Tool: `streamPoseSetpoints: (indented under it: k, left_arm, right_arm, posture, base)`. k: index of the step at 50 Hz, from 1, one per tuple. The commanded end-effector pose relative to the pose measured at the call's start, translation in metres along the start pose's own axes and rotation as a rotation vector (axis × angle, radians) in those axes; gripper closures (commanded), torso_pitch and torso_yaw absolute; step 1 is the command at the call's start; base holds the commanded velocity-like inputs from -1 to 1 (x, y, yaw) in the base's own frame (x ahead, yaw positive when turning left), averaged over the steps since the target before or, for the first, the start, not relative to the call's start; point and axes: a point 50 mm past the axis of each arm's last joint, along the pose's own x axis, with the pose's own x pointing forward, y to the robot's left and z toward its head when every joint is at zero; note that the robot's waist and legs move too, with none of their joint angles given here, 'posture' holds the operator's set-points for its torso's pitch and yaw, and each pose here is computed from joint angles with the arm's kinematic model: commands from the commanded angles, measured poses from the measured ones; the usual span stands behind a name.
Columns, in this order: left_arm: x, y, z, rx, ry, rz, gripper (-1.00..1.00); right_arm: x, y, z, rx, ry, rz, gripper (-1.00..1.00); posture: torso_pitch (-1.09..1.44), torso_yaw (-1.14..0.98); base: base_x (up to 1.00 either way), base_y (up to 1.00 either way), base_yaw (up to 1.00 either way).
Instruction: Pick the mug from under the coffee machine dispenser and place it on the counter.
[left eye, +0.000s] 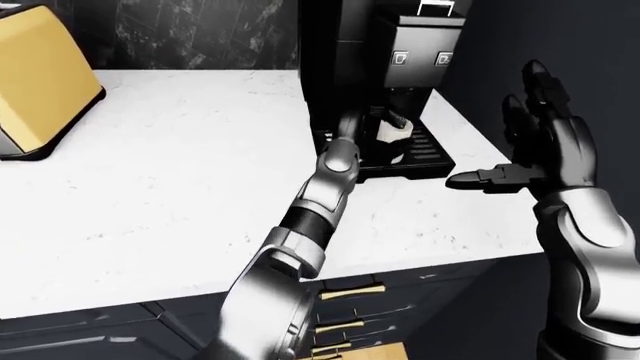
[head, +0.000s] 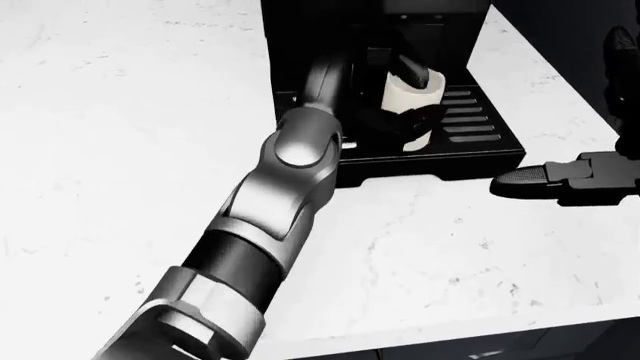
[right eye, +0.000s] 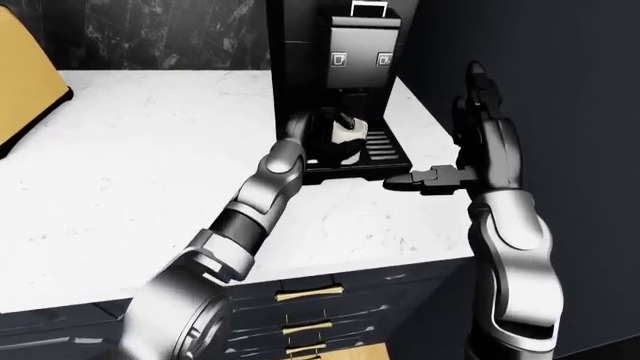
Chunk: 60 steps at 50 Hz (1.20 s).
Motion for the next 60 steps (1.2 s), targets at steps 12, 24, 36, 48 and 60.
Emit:
streamPoseSetpoints:
  k: [12,24,36,48,60]
  left_arm:
    - [-0.001,-0.002,0.037,-0.008,-0.118,-0.021,1.00]
    - [-0.032,0.007,0.065,-0.052,-0.161,-0.035,1.00]
    - [-0.047,0.044,0.074,-0.042,-0.178,0.026,1.00]
    - [-0.065,0.072,0.078,-0.043,-0.192,0.082,1.00]
    - [-0.083,0.109,0.070,-0.016,-0.179,0.173,1.00]
  right_arm:
    - [0.001,-0.003,0.019,-0.019,-0.088,-0.011,-1.00]
    - [0.002,-0.002,0.021,-0.022,-0.089,-0.010,-1.00]
    - [0.002,-0.001,0.020,-0.023,-0.088,-0.007,-1.00]
    - [0.002,0.000,0.020,-0.025,-0.089,-0.005,-1.00]
    - [0.002,0.000,0.021,-0.027,-0.089,-0.005,-1.00]
  posture:
    - [0.00,0.00]
    - [0.00,0.00]
    - [0.00,0.00]
    - [0.00,0.00]
    - [0.00,0.00]
  base:
    - [0.00,0.00,0.00]
    - [0.00,0.00,0.00]
    - [0.00,0.00,0.00]
    - [0.00,0.00,0.00]
    - [0.00,0.00,0.00]
